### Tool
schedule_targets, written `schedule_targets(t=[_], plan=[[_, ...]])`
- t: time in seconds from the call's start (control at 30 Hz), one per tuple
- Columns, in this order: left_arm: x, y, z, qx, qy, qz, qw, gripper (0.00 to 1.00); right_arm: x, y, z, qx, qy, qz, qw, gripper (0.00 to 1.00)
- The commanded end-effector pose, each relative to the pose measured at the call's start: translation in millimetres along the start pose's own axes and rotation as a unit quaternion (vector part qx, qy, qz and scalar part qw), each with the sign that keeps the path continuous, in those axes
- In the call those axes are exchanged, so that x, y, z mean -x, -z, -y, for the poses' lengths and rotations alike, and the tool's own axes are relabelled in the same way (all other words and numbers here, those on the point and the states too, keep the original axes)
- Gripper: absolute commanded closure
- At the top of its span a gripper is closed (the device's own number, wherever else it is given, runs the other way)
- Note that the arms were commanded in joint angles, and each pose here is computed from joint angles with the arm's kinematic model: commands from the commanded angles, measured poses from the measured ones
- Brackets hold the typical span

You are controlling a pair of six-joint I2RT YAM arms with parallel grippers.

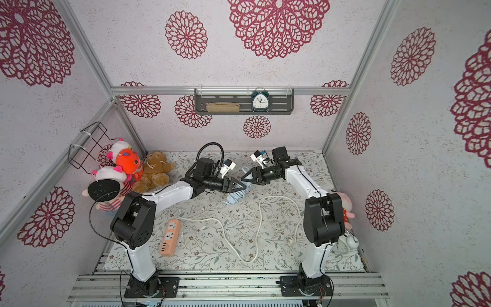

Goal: Unwrap the cord wrapped around the power strip
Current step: Pick up the power strip from the center of the board.

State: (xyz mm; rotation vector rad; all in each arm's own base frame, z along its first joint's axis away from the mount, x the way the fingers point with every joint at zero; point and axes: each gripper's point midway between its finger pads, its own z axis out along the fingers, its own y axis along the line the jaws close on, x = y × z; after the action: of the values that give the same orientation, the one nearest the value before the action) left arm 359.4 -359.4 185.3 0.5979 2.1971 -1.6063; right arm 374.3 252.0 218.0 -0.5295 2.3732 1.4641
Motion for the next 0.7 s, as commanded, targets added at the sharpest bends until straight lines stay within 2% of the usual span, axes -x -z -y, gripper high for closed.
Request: schedule_targets(t=[0.0,0.13,0.23,0.3,0.43,0.53,0.67], plan=[[-2,-7,19,-0.031,-0.016,-0.008,0.999,0.28,18,7,-23,0.032,0.036,0.025,0.999,0.7],[-13,-6,21,-0.036,-0.009,-0.019,0.999,0.43,26,7,-19,0.024,0.037,0.04,0.998,0.7],[-18,-6,22,-0.042,-0.004,-0.028,0.999,0.45,31,7,-19,0.024,0.035,0.052,0.998,0.7],[-18,-5,23,-0.042,0.0,-0.027,0.999,0.61,35,8,-18,0.019,0.034,0.06,0.997,0.68],[-14,-5,15,-0.025,0.018,-0.023,0.999,0.98,37,11,-11,-0.006,0.031,0.065,0.997,0.4],[-11,-3,-8,0.024,0.055,-0.015,0.998,1.0,36,26,-2,-0.057,0.042,0.065,0.995,0.28],[-14,5,-45,0.115,0.106,-0.018,0.987,1.0,20,54,27,-0.202,0.046,0.038,0.978,0.24]])
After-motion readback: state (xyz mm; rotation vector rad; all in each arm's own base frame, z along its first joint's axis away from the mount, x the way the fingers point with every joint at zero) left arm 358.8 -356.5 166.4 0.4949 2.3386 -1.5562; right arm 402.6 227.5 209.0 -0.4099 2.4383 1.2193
